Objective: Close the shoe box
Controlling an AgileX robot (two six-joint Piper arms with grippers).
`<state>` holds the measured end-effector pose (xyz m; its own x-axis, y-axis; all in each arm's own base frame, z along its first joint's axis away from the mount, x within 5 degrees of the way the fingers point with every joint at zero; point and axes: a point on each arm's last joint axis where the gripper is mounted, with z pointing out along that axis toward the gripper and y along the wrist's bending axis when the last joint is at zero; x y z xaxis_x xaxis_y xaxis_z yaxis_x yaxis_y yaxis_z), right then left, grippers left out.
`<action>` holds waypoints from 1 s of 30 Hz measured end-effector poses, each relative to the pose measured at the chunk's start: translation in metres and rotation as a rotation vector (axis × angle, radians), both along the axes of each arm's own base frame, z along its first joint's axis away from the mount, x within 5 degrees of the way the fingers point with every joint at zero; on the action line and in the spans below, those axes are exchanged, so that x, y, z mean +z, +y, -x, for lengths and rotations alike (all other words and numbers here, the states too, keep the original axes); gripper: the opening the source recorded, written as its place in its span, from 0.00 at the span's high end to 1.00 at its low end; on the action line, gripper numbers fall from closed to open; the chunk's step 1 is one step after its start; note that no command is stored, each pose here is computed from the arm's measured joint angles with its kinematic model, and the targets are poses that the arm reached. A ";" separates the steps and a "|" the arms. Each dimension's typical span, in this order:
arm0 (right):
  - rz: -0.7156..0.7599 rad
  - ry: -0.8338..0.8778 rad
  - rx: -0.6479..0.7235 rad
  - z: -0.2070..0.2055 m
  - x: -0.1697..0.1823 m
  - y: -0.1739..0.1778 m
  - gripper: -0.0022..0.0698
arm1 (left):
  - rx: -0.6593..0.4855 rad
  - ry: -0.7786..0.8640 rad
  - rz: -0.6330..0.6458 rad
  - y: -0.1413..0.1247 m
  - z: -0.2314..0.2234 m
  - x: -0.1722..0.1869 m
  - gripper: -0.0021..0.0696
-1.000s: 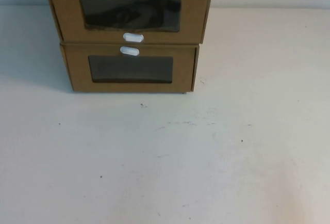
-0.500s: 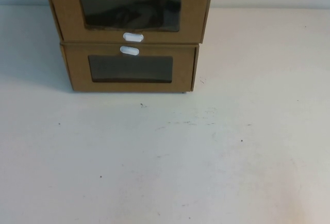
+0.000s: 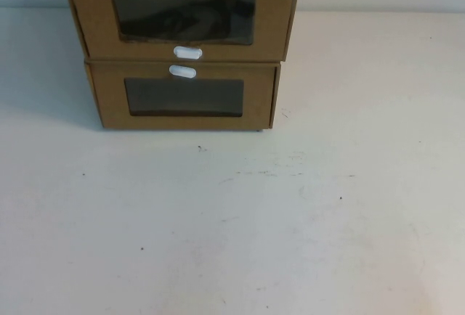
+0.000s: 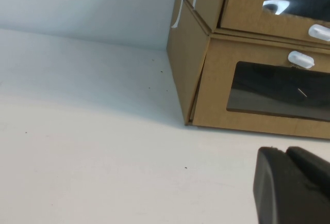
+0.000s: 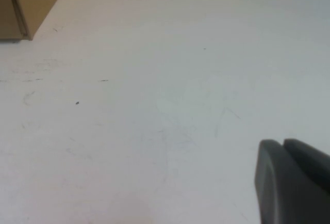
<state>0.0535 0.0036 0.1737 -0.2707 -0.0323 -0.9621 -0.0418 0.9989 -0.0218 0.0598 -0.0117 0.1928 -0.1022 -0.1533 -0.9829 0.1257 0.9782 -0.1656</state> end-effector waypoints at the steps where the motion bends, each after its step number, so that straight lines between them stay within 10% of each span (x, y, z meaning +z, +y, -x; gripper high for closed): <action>1: 0.000 0.000 0.000 0.000 0.000 0.000 0.99 | 0.000 0.000 0.000 0.000 0.000 0.000 0.98; 16: -0.004 0.001 0.000 0.000 0.000 0.000 0.99 | 0.000 0.000 0.000 0.000 0.000 0.000 0.98; 30: -0.006 0.001 0.001 0.000 0.000 0.000 0.99 | 0.091 0.023 -0.281 0.011 0.004 -0.006 0.98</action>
